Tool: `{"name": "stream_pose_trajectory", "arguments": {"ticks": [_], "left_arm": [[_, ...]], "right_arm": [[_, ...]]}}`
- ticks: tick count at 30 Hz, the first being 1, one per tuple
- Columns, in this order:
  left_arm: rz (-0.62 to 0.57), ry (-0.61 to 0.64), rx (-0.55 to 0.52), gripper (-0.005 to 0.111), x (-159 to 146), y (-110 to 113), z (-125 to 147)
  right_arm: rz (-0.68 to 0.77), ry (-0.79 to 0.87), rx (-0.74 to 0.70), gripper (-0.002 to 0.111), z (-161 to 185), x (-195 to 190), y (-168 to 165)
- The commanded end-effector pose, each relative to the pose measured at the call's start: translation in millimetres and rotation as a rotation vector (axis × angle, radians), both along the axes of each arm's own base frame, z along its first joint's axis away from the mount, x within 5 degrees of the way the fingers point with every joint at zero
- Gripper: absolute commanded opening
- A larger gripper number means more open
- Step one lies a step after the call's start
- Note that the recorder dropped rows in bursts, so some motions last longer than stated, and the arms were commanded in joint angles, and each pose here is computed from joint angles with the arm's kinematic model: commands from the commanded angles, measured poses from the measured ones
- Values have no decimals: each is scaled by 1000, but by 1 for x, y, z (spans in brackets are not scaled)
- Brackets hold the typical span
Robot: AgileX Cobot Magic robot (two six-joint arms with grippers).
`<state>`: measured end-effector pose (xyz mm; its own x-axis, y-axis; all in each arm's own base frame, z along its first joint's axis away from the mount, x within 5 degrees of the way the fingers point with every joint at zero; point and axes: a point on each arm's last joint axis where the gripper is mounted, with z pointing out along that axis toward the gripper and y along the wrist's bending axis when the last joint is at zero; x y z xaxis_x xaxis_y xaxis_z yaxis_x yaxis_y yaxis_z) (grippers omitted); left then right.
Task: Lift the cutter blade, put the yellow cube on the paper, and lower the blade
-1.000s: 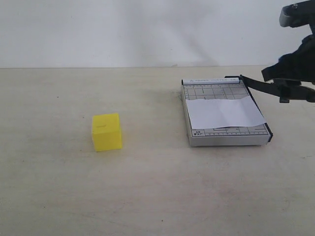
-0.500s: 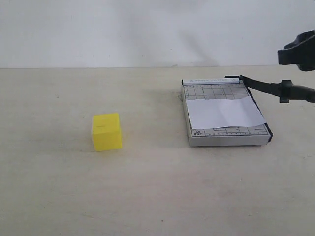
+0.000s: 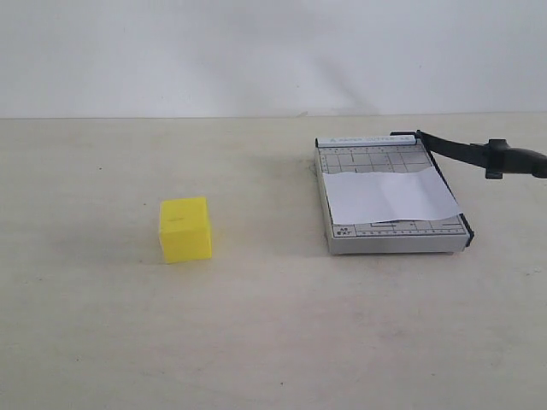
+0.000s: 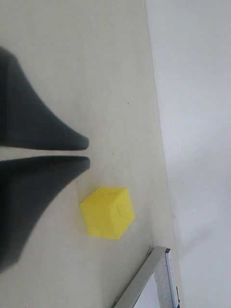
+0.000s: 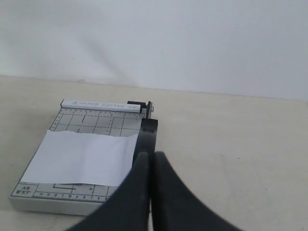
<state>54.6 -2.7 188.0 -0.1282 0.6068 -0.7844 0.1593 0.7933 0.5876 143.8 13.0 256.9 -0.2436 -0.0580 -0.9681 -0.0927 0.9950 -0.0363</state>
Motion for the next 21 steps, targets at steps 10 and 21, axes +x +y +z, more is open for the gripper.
{"name": "stream_pose_trajectory", "arguments": {"ticks": [10, 21], "left_arm": [[-4, -3, 5, 5, 0, 0, -1], [-4, -3, 5, 5, 0, 0, -1]], "right_arm": [[-14, -59, 69, 0, 5, -12, -1], [-25, -57, 105, 0, 5, -12, -1]]}}
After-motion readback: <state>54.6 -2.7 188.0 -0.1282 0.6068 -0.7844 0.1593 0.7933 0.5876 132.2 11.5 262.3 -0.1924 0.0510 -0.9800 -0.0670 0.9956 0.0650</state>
